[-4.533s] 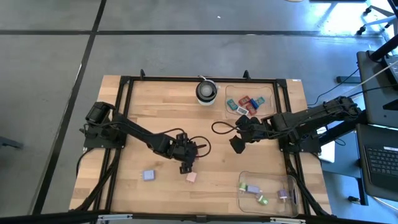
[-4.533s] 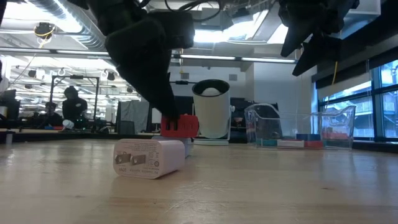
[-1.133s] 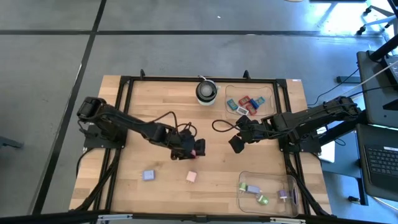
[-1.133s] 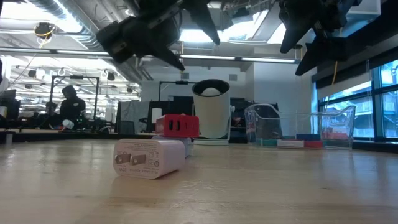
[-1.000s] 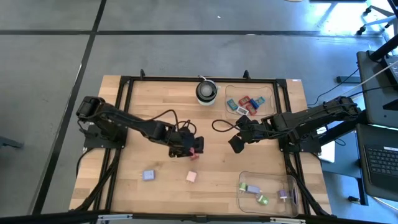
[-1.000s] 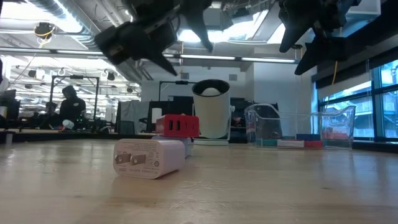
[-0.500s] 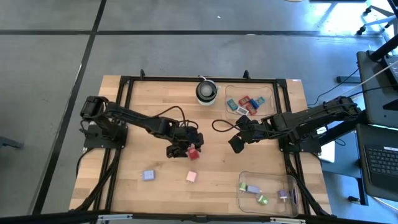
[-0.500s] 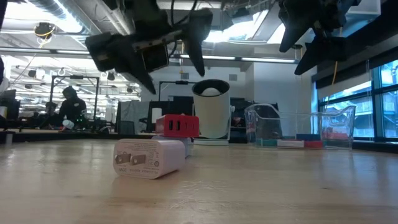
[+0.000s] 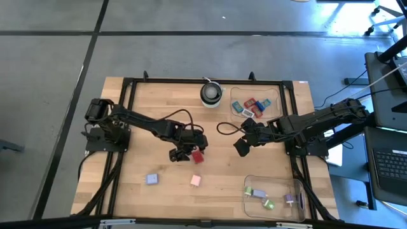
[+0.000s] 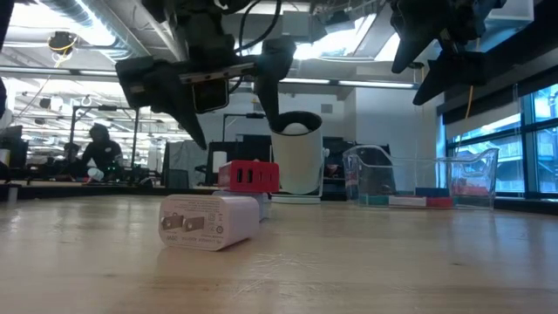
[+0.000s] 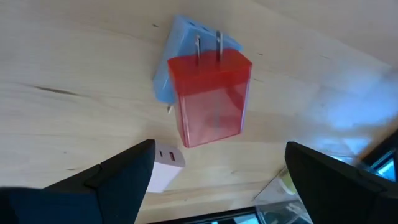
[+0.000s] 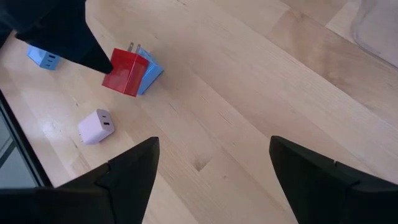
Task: Pick & Place Office items
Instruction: Put the red charger adapter into the bottom transparent bin
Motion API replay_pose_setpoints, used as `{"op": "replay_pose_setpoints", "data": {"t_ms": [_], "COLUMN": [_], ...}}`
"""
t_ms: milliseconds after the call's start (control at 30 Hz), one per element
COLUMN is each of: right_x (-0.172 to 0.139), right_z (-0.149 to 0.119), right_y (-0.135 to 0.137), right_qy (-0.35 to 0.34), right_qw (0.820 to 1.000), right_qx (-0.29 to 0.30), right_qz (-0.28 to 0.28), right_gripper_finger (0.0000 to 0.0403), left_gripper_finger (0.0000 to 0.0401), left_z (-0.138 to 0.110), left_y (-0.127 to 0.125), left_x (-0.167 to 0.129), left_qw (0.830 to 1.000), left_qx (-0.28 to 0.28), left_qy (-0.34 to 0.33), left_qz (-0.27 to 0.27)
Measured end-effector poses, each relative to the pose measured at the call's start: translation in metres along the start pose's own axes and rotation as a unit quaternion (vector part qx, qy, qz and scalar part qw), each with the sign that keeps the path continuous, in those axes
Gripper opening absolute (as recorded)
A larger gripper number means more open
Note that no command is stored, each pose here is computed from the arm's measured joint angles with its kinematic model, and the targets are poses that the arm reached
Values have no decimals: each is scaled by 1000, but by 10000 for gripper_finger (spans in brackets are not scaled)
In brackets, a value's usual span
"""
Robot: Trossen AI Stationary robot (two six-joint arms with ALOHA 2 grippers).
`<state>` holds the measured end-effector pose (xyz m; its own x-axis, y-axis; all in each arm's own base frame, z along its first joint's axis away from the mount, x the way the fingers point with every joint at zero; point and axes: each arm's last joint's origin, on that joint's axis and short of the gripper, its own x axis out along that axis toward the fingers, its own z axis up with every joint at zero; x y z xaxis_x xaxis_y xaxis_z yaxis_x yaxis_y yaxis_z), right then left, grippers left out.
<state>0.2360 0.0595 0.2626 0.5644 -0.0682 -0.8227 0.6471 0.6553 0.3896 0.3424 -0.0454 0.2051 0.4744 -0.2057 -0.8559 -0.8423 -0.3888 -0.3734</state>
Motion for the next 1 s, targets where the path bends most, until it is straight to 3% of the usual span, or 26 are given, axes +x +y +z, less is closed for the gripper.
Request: {"op": "replay_pose_setpoints", "data": {"t_ms": [633,1000], "right_x": [0,0], "right_z": [1,2], "right_y": [3,3], "right_qy": [-7,-8], "right_qw": [1000,1000], "right_qx": [3,4], "right_qz": [13,17], "right_gripper_finger": [306,306], "left_gripper_finger": [355,343], "left_z": [18,21], "left_y": [-1,-3], "left_x": [41,42], "left_qw": [998,998], "left_qx": [-40,-40], "left_qy": [17,23], "left_qz": [52,52]}}
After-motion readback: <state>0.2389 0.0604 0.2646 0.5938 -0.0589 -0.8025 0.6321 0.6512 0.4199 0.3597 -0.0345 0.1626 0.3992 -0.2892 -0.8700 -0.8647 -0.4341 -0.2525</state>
